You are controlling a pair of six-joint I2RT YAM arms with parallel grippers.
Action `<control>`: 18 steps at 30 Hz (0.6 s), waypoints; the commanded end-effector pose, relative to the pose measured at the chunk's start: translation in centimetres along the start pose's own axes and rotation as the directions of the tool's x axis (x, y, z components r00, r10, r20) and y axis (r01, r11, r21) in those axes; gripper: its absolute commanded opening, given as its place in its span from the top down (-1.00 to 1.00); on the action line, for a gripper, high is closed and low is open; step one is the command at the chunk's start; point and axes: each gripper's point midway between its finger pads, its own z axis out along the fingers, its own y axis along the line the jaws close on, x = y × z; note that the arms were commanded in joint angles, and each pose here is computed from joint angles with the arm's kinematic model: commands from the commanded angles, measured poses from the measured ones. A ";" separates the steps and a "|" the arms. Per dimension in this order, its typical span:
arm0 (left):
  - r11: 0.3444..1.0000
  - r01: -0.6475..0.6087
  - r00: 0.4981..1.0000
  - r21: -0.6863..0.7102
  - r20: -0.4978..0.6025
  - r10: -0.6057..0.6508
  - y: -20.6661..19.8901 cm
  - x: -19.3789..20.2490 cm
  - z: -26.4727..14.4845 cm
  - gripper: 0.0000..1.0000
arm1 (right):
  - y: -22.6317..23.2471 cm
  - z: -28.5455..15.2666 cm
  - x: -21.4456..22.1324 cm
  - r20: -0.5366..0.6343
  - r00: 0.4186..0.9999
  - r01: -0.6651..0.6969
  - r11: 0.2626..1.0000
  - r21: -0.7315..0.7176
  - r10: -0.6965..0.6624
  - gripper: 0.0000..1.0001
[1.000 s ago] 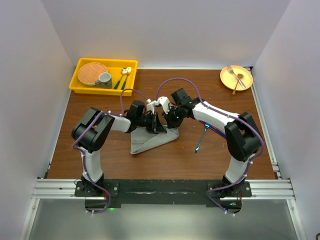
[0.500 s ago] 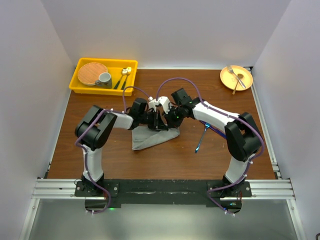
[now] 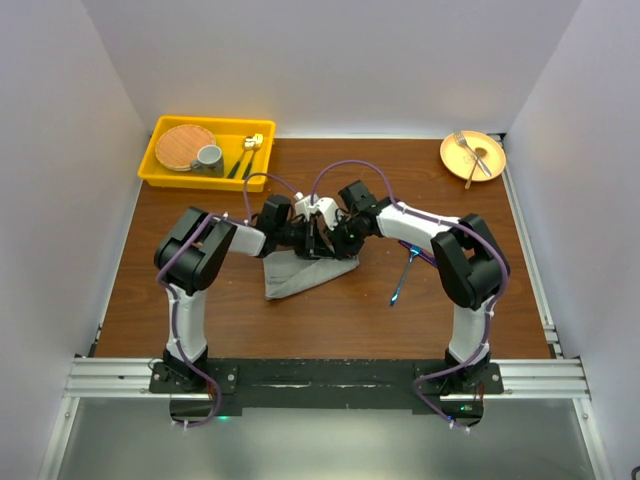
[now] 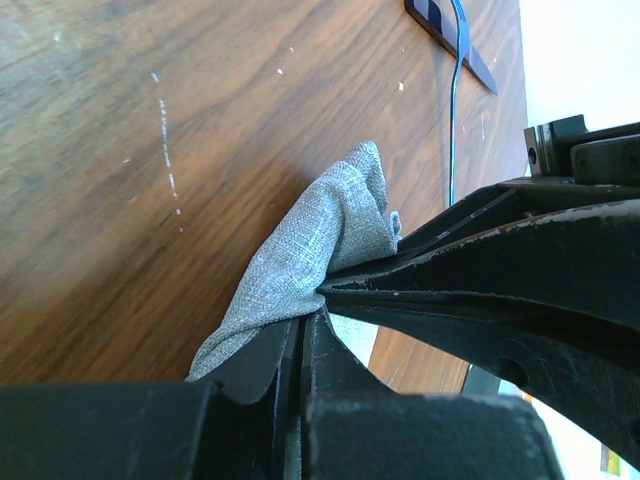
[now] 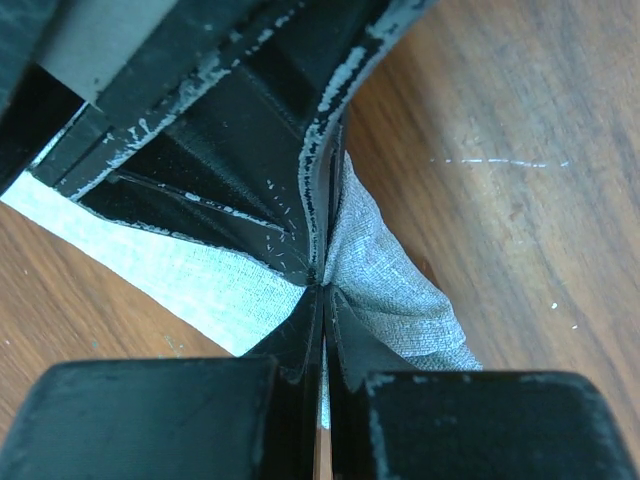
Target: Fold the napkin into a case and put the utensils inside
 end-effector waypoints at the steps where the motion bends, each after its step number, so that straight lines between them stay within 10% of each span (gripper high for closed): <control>1: 0.998 -0.042 0.998 0.039 0.041 0.040 -1.4 -1.9 -0.4 0.82 | -2.0 1.2 0.2 -0.015 0.999 -0.034 0.998 0.049 0.035 1.00; 6: 0.999 -0.048 0.998 0.011 0.041 0.048 -2.1 -2.0 -2.5 0.32 | -3.1 1.5 1.2 -0.041 0.997 -0.071 0.996 0.056 0.073 1.00; 18: 0.990 -0.060 0.997 -0.128 -0.060 0.053 0.1 1.6 -6.7 0.16 | -3.5 1.2 1.5 -0.035 0.996 -0.084 0.996 0.041 0.086 1.00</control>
